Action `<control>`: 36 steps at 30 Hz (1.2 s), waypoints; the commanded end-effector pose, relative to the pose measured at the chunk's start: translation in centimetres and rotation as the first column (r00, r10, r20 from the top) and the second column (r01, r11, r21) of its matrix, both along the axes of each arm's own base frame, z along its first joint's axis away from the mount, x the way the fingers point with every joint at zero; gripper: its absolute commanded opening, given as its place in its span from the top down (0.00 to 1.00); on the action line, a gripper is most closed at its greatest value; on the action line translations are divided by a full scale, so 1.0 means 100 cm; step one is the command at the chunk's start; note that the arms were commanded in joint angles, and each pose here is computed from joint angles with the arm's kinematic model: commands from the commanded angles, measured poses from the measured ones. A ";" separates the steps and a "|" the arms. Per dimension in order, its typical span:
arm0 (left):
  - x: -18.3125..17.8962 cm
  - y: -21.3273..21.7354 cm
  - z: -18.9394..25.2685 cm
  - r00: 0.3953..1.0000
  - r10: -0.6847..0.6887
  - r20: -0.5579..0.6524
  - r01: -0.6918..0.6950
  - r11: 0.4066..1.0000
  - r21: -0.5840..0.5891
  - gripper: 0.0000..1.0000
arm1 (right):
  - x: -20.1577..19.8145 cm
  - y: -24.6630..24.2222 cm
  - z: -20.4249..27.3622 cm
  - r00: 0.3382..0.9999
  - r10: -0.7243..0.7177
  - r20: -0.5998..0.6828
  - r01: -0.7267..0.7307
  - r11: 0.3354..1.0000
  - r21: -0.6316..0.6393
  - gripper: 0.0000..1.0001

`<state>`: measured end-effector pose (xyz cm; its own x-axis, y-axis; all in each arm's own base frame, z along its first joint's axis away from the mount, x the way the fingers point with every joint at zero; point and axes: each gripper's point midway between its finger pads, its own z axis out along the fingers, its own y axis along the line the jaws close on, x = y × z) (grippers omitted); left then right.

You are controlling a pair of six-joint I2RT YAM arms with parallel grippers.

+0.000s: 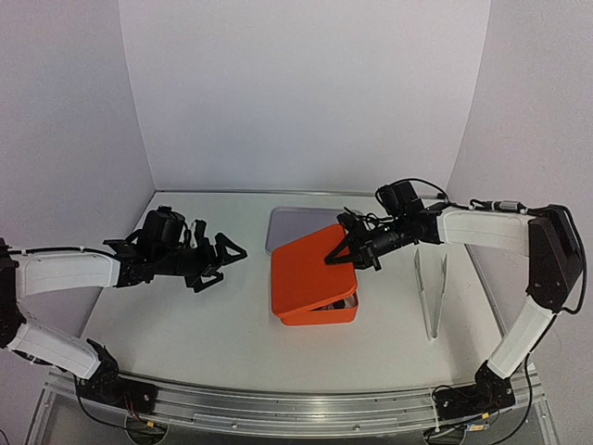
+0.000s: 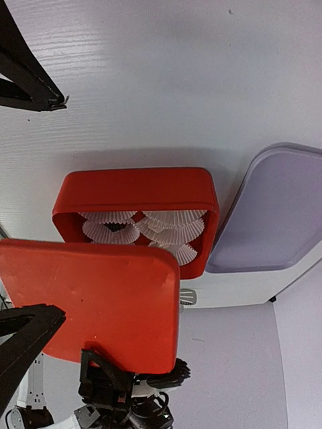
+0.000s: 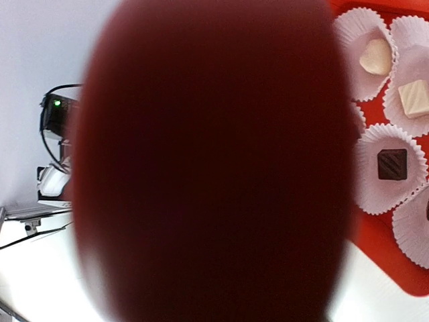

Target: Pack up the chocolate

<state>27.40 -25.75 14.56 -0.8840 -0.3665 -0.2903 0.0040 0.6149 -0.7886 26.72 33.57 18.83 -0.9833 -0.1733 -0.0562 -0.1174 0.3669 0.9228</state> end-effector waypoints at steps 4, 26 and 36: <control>0.014 -0.055 0.021 0.987 -0.129 0.093 0.134 0.990 -0.052 0.00 | 0.021 0.003 -0.020 0.998 -0.001 0.057 0.003 0.999 -0.041 1.00; 0.026 -0.101 -0.013 0.978 -0.207 0.041 0.208 0.978 -0.018 0.00 | 0.056 -0.006 -0.030 0.995 -0.046 0.088 0.050 0.998 -0.047 1.00; 0.034 -0.109 -0.032 0.976 -0.216 -0.001 0.216 0.976 0.016 0.03 | 0.055 -0.013 -0.041 0.999 -0.047 0.019 0.047 0.998 -0.037 1.00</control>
